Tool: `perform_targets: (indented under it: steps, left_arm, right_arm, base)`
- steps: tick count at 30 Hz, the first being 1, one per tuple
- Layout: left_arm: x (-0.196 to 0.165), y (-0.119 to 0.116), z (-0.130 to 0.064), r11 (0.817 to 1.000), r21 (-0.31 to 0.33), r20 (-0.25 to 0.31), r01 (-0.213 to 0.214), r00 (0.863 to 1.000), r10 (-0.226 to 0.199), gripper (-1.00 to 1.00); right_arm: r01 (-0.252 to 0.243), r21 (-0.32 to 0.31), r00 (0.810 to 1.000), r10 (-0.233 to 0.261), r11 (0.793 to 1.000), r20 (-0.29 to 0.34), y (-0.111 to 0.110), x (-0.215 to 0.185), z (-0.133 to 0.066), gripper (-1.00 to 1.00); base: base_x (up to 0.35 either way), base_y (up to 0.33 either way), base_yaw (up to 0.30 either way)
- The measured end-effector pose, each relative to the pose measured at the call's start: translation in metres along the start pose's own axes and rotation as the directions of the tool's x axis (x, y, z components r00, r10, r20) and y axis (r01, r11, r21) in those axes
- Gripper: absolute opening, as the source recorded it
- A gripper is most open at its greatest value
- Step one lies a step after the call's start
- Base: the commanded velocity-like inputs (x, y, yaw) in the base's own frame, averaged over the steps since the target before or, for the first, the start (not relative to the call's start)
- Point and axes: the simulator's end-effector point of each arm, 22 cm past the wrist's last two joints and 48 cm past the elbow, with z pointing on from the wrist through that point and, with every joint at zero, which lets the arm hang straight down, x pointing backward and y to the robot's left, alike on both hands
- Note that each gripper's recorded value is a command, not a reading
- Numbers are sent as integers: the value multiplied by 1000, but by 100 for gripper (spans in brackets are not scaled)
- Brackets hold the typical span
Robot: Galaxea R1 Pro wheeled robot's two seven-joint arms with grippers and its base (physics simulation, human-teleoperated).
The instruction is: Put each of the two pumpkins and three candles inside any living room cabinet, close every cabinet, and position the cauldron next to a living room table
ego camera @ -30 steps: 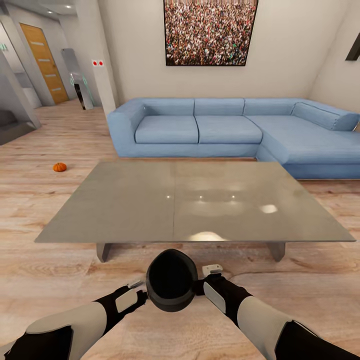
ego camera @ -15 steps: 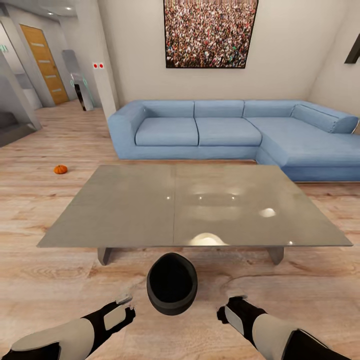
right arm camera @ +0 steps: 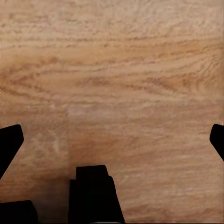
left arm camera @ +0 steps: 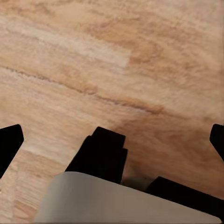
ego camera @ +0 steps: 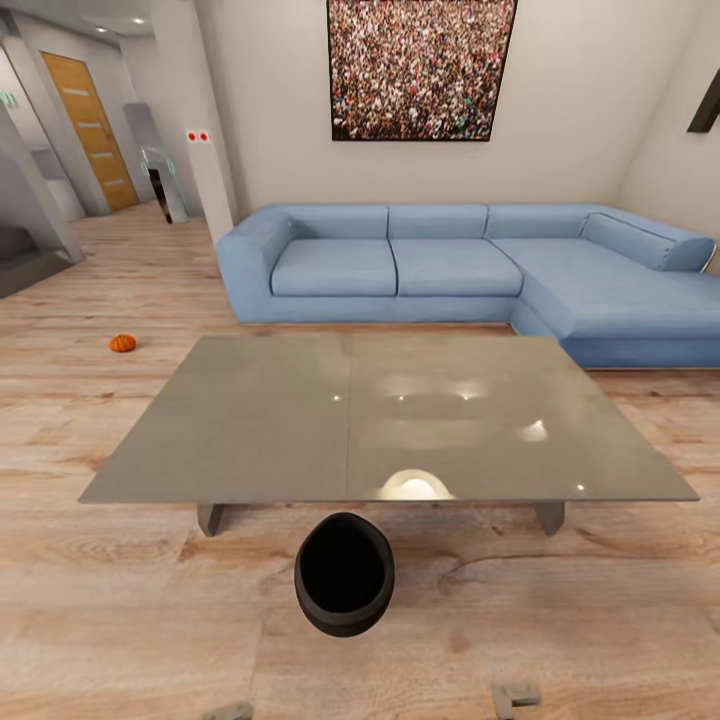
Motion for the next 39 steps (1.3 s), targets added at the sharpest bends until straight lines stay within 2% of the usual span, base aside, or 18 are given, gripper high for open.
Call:
perform_targets:
  steps: [1, 2, 5, 12, 16, 20, 23, 30, 39]
  left_arm:
    - [0, 3, -1, 1000, -4, 2, 1, 1000, -1, 100]
    - [-5, 27, 1, 999, -36, 14, 10, 1000, -9, 100]
    - [-15, 55, -1, 997, -70, 25, 17, 1000, -15, 100]
    - [-15, 51, -15, 998, -57, 19, 15, 1000, -14, 100]
    - [-12, 47, -20, 999, -51, 14, 13, 1000, -13, 100]
    - [-5, 39, -21, 999, -38, 4, 10, 1000, -9, 100]
    - [-5, 35, -20, 1000, -18, 4, 10, 1000, -10, 100]
    - [-3, 21, -20, 999, 50, 1, 11, 1000, -11, 100]
    - [-3, 29, -19, 999, 39, 3, 12, 1000, -12, 100]
  right_arm:
    - [1, -1, 1000, -1, 1000, -3, 0, 2, -2, 100]
    - [2, -2, 1000, -2, 1000, -9, 0, 6, -4, 100]
    - [4, 2, 1000, -4, 1000, -8, -4, 5, -9, 100]
    - [4, 2, 1000, -4, 1000, -8, -7, 0, -23, 100]
    - [1, 3, 1000, -1, 1000, -1, -8, -2, -26, 100]
    - [-21, 6, 997, 20, 1000, 76, -10, -18, -27, 100]
    - [-24, 8, 996, 23, 1000, 92, -11, -17, -27, 100]
    - [-26, 7, 996, 25, 1000, 87, -8, -14, -27, 100]
    - [-29, 7, 996, 28, 1000, 82, -7, -12, -27, 100]
  base:
    - [0, 0, 0]
    - [0, 0, 0]
    - [0, 0, 0]
    - [0, 0, 14]
    - [0, 0, 202]
    - [0, 0, 273]
    - [0, 0, 284]
    - [0, 0, 287]
    - [0, 0, 287]
